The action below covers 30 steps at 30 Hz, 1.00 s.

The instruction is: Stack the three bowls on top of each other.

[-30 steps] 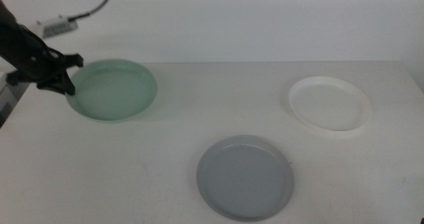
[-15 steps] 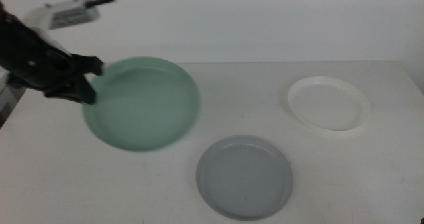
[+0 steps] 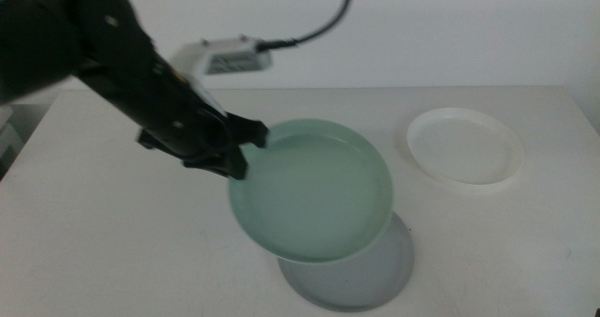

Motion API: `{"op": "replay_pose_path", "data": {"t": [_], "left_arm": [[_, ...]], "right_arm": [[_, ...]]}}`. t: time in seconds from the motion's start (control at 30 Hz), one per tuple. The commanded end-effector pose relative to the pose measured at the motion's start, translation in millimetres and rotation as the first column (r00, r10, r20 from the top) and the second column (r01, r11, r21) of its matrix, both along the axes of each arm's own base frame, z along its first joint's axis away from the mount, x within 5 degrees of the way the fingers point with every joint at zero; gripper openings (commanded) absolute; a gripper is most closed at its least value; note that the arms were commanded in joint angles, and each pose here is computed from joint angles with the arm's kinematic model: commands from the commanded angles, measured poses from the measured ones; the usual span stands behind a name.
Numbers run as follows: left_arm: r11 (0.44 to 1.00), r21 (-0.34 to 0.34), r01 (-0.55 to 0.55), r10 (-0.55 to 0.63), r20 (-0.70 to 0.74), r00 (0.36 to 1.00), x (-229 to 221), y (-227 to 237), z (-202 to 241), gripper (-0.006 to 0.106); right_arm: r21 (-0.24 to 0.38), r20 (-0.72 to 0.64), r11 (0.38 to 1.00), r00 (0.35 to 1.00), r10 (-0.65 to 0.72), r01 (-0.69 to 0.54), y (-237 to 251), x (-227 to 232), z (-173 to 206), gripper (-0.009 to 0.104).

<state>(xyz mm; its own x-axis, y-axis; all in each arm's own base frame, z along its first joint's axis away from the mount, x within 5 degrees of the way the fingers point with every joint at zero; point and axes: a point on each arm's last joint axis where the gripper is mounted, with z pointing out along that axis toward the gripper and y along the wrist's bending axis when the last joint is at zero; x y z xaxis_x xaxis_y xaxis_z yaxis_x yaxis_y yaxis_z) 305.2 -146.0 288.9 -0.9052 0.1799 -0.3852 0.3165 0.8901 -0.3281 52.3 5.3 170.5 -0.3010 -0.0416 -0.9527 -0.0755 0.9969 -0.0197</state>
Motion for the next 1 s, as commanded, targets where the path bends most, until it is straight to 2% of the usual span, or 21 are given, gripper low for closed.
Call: {"op": "replay_pose_path", "data": {"t": [0.0, 0.47, 0.6, 0.67, 0.7, 0.77, 0.83, 0.9, 0.97], "left_arm": [[0.997, -0.076, -0.015, 0.020, 0.066, 0.998, 1, -14, 13, 0.000], [0.994, -0.091, -0.057, 0.051, -0.064, 0.997, 26, -47, -53, 0.000], [0.995, -0.085, -0.058, 0.051, -0.084, 0.995, 29, -49, -62, 0.007], [0.995, -0.084, -0.049, 0.042, -0.088, 0.995, 29, -50, -65, 0.016], [0.996, -0.082, -0.043, 0.036, -0.086, 0.996, 29, -50, -65, 0.031], [0.996, -0.083, -0.030, 0.023, -0.077, 0.997, 29, -50, -63, 0.050], [0.996, -0.084, 0.008, -0.013, -0.057, 0.998, 27, -49, -54, 0.074], [0.993, -0.080, 0.083, -0.085, -0.016, 0.996, 23, -47, -36, 0.093], [0.983, -0.076, 0.167, -0.163, 0.054, 0.985, 17, -43, -11, 0.106]], "right_arm": [[-0.017, 0.094, 1.000, 0.996, -0.011, 0.012, -1, 0, 8, 0.056], [-0.017, 0.094, 1.000, 0.996, -0.011, 0.012, -1, 0, 8, 0.056], [-0.017, 0.094, 1.000, 0.996, -0.011, 0.012, -1, 0, 8, 0.056], [-0.017, 0.094, 1.000, 0.996, -0.011, 0.012, -1, 0, 8, 0.056], [-0.017, 0.094, 1.000, 0.996, -0.011, 0.012, -1, 0, 8, 0.056], [-0.017, 0.094, 1.000, 0.996, -0.011, 0.012, -1, 0, 8, 0.056], [-0.017, 0.094, 1.000, 0.996, -0.011, 0.012, -1, 0, 8, 0.056], [-0.017, 0.094, 1.000, 0.996, -0.011, 0.012, -1, 0, 8, 0.056], [-0.017, 0.094, 1.000, 0.996, -0.011, 0.012, -1, 0, 8, 0.056]]}}
